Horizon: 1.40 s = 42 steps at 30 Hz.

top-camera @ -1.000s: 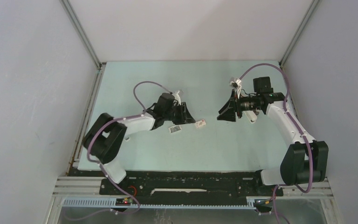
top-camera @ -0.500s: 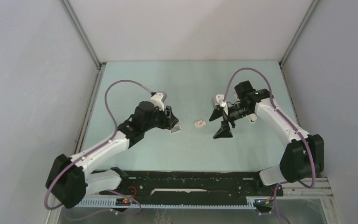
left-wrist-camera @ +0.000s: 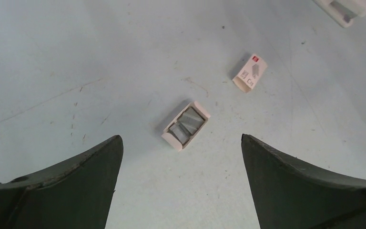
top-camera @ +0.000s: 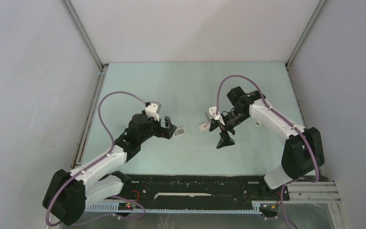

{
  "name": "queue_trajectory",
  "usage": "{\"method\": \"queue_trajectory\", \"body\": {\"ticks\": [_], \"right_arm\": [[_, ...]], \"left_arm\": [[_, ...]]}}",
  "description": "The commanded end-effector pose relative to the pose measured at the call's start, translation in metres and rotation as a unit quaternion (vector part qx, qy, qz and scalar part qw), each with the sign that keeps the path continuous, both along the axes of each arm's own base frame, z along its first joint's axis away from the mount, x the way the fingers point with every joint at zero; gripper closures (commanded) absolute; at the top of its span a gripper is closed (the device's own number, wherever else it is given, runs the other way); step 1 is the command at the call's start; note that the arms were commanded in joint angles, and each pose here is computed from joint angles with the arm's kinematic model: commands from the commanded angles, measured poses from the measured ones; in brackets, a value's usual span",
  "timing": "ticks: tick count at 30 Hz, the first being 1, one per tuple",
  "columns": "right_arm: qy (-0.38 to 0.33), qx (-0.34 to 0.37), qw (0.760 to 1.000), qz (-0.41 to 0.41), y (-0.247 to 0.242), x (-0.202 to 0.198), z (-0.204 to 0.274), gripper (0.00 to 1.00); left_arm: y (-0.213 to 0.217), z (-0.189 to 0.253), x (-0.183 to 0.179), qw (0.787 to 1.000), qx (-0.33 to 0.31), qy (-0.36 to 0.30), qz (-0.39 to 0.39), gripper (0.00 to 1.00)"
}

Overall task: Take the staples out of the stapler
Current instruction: Close the staple box at the center of the board.

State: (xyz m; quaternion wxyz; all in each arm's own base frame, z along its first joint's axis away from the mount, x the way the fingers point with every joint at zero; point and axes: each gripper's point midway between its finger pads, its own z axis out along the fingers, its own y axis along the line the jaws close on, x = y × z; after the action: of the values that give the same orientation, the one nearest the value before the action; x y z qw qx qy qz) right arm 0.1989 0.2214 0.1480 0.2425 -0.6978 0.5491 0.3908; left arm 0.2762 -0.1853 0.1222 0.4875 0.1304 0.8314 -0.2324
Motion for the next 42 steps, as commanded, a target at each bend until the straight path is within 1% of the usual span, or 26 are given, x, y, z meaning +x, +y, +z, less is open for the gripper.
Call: {"method": "queue_trajectory", "body": {"ticks": [1, 4, 5, 7, 11, 16, 21, 27, 33, 38, 42], "right_arm": [[-0.004, 0.007, 1.0, -0.005, 0.005, 0.007, 0.007, 0.0], [-0.007, 0.008, 1.0, -0.014, 0.004, 0.011, 0.009, 0.0], [-0.006, 0.011, 1.0, -0.016, 0.004, 0.012, 0.009, 0.0], [-0.001, 0.015, 1.0, -0.018, 0.004, 0.012, 0.009, 0.0], [0.004, 0.012, 1.0, -0.021, 0.003, 0.014, 0.006, 0.0], [0.007, 0.011, 0.999, -0.031, 0.001, 0.017, 0.006, 0.0], [0.013, 0.016, 0.999, -0.039, 0.0, 0.02, 0.007, 0.0], [0.017, 0.016, 0.999, -0.041, -0.001, 0.021, 0.005, 0.0], [0.02, 0.014, 0.999, -0.044, -0.001, 0.021, 0.004, 0.0], [0.025, 0.012, 0.999, -0.047, -0.002, 0.022, 0.002, 0.0], [0.027, 0.011, 0.998, -0.05, -0.003, 0.024, 0.001, 0.0]], "left_arm": [[-0.007, 0.047, -0.001, 0.99, -0.041, -0.133, -0.039, 0.0], [0.005, 0.075, -0.011, 0.97, -0.049, -0.235, -0.029, 0.0], [0.01, 0.078, -0.014, 0.966, -0.046, -0.254, -0.024, 0.0], [0.018, 0.076, -0.017, 0.963, -0.041, -0.267, -0.012, 0.0], [0.017, 0.065, -0.018, 0.965, -0.062, -0.256, -0.005, 0.0], [0.008, 0.041, -0.015, 0.973, -0.046, -0.224, -0.027, 0.0], [0.006, 0.022, -0.012, 0.976, -0.01, -0.215, -0.041, 0.0], [-0.006, 0.008, -0.011, 0.977, 0.0, -0.2, -0.077, 0.0], [-0.009, 0.0, -0.004, 0.975, 0.007, -0.208, -0.08, 0.0], [-0.017, -0.016, -0.001, 0.971, 0.034, -0.211, -0.109, 0.02], [-0.017, -0.026, 0.007, 0.969, 0.052, -0.217, -0.106, 0.03]]}}
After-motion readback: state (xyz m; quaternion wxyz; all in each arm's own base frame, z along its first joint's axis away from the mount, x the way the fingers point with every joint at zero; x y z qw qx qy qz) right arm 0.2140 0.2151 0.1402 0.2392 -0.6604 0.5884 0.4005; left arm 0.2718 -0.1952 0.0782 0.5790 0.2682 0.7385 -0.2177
